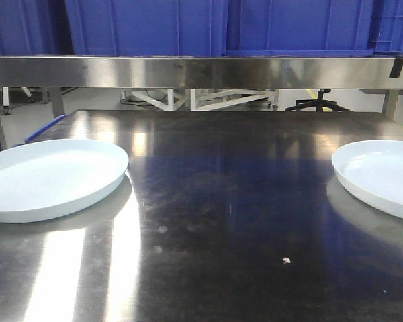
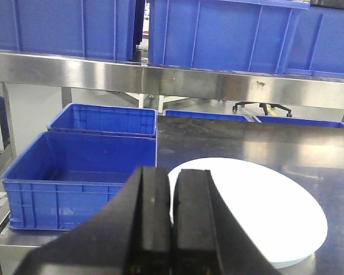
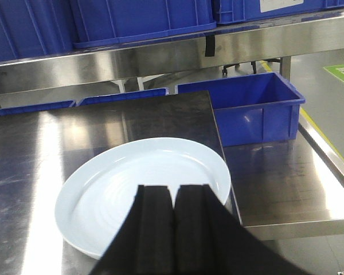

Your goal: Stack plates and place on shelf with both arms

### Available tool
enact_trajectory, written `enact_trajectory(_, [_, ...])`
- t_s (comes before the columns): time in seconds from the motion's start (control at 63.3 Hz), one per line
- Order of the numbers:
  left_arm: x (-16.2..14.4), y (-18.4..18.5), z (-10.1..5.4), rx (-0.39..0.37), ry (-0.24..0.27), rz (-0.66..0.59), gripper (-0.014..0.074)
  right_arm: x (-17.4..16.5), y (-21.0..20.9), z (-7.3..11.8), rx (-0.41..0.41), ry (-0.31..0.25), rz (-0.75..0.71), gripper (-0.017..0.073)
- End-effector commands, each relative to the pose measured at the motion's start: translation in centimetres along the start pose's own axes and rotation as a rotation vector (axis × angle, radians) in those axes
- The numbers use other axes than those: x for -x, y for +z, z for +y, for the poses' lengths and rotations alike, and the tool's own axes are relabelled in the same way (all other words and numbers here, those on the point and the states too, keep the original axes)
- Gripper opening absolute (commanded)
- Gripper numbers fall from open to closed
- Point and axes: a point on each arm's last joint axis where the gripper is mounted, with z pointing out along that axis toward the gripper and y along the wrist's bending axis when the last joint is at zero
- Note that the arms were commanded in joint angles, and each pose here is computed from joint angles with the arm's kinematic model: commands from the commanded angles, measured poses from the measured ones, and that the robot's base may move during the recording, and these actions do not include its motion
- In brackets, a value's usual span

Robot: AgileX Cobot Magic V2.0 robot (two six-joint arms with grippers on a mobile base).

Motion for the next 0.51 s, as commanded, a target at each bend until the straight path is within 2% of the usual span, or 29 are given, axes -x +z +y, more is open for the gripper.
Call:
enact_trajectory(0.0, [0.82, -0.19, -0.1, -0.013, -0.011, -0.104, 0.0097, 0.83, -0.18, 0.12, 0.015, -0.01, -0.104, 0.0055])
enact_trajectory(0.49, [0.82, -0.19, -0.1, -0.013, -0.011, -0.104, 0.0097, 0.83, -0.18, 0.12, 0.015, -0.01, -0.104, 0.0055])
